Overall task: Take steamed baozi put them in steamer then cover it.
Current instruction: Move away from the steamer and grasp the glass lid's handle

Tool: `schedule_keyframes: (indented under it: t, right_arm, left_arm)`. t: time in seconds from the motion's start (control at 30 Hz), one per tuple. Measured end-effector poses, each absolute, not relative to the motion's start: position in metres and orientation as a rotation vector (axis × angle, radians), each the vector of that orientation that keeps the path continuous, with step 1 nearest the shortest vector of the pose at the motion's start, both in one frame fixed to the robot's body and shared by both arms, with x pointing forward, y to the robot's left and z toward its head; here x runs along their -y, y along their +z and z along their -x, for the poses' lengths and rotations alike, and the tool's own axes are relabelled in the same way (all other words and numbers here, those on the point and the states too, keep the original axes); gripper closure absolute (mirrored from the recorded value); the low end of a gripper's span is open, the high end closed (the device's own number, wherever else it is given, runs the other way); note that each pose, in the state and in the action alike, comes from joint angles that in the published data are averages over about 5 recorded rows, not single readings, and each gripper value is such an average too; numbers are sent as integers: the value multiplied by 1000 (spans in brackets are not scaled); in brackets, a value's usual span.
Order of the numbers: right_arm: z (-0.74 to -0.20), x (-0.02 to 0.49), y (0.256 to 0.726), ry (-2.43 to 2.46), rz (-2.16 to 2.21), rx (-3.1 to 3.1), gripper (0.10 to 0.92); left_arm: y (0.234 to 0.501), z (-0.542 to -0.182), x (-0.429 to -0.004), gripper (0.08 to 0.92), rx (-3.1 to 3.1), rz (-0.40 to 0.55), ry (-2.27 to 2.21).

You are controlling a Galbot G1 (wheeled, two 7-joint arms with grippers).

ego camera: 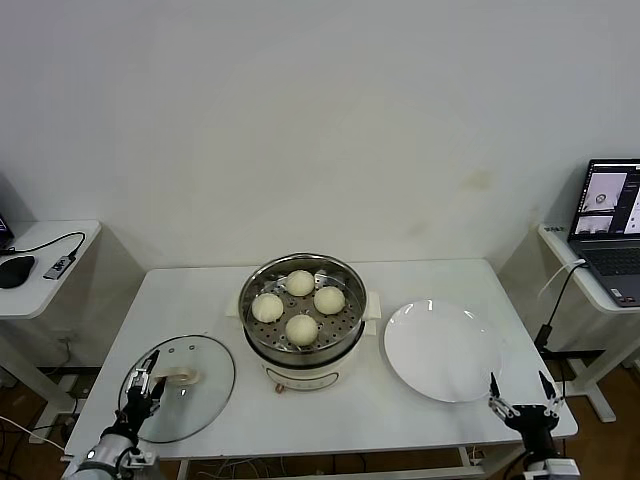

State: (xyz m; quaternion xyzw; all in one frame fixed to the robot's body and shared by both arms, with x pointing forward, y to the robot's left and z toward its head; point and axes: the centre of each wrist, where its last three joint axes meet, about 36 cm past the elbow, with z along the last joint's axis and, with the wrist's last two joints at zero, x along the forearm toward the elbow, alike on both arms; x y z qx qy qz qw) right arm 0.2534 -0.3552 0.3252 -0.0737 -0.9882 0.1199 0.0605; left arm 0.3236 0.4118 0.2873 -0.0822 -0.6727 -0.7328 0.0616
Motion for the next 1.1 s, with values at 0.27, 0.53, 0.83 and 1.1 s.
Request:
schedule_keyframes:
  t: [0.27, 0.53, 0.83, 1.1]
  right_arm:
    - [-252, 348, 317, 362, 208, 2976, 200]
    - [-251, 342, 313, 367, 193, 2966, 200]
    - [-250, 339, 310, 372, 181, 2956, 200]
    - [-249, 336, 309, 377, 170, 2951, 200]
  left_arm:
    - [284, -342, -410, 177, 2061, 219, -2189]
    - [279, -353, -409, 181, 2091, 208, -2146]
    - [271, -360, -407, 391, 2112, 208, -2109]
    - [264, -362, -406, 625, 2123, 213, -2088]
